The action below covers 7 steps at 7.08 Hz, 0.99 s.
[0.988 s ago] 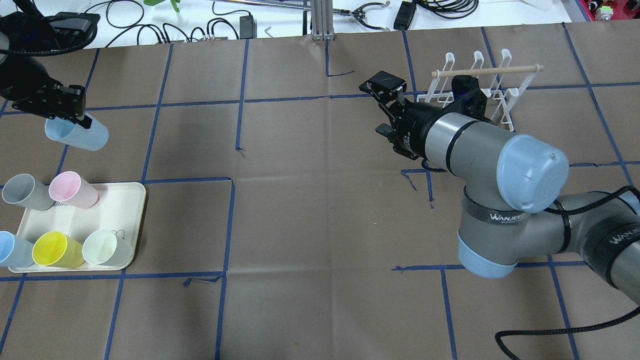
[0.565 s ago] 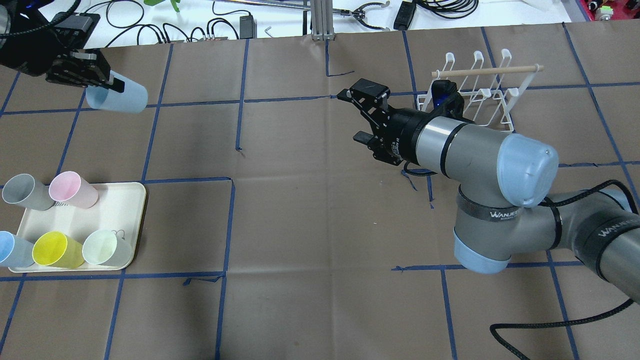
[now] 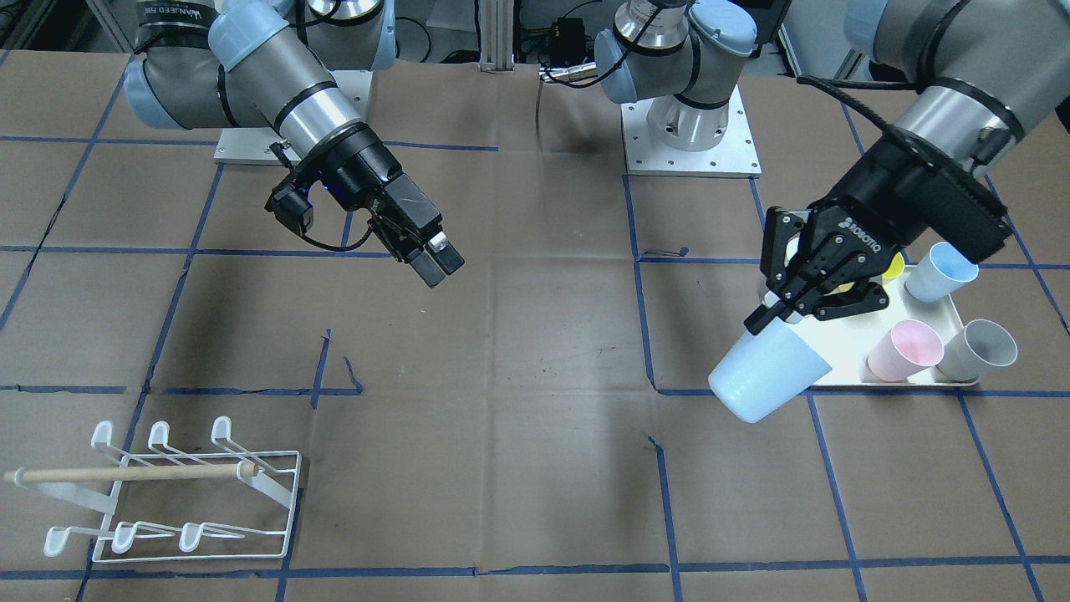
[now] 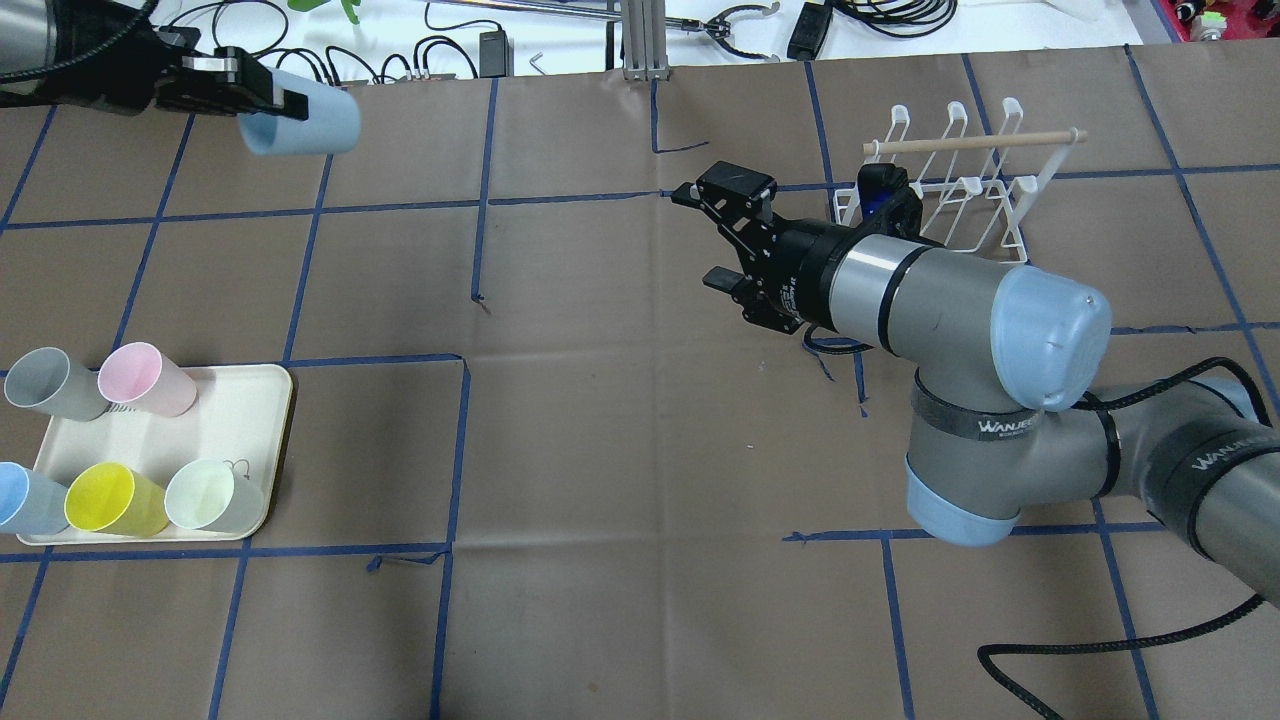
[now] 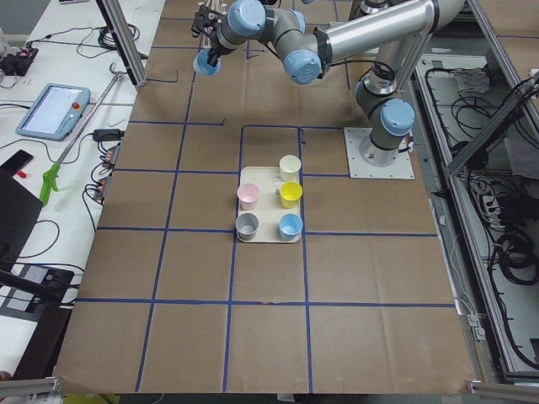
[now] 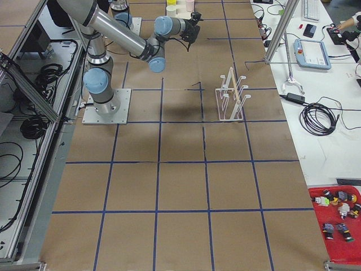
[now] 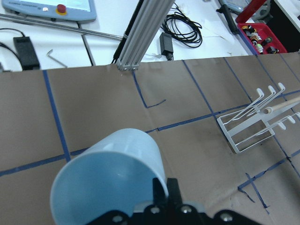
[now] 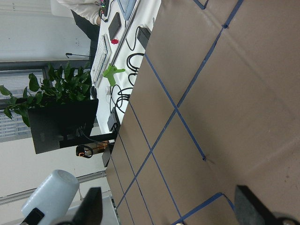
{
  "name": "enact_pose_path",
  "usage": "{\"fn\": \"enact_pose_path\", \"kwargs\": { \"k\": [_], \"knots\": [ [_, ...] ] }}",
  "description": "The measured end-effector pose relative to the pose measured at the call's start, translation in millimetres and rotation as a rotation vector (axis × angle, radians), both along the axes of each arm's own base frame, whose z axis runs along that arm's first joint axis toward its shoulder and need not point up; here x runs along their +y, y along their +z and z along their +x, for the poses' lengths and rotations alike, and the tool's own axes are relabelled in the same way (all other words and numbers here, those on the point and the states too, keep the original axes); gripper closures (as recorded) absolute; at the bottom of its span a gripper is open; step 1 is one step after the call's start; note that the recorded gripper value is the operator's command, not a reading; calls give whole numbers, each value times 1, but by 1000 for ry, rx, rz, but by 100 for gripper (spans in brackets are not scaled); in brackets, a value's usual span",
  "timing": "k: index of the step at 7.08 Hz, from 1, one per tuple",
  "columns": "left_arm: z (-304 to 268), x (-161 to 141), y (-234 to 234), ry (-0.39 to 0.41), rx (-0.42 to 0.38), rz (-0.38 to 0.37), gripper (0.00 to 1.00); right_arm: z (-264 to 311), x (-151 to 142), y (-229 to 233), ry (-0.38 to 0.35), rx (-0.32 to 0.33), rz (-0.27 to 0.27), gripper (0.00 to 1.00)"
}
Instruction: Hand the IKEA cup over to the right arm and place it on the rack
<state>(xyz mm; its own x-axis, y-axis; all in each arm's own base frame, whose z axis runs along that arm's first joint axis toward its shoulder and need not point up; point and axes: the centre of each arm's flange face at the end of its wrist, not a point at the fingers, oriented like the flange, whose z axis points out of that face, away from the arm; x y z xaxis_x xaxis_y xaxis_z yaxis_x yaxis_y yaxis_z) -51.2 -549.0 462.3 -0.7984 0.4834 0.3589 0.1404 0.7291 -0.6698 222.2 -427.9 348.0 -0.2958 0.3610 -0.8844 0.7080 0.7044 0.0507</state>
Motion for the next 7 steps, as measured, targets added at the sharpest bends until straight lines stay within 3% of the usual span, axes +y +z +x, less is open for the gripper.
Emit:
{"fn": "enact_pose_path", "kwargs": {
  "k": [2, 4, 7],
  "knots": [
    [-28, 23, -43, -74, 37, -169, 100, 0, 1, 3, -2, -7, -34, 3],
    [-51, 60, -85, -161, 101, -337, 100, 0, 3, 9, -42, -75, -47, 1],
    [-93, 106, -112, -294, 150, -467, 99, 4, -4, -5, -121, -192, 42, 1]
  ]
}}
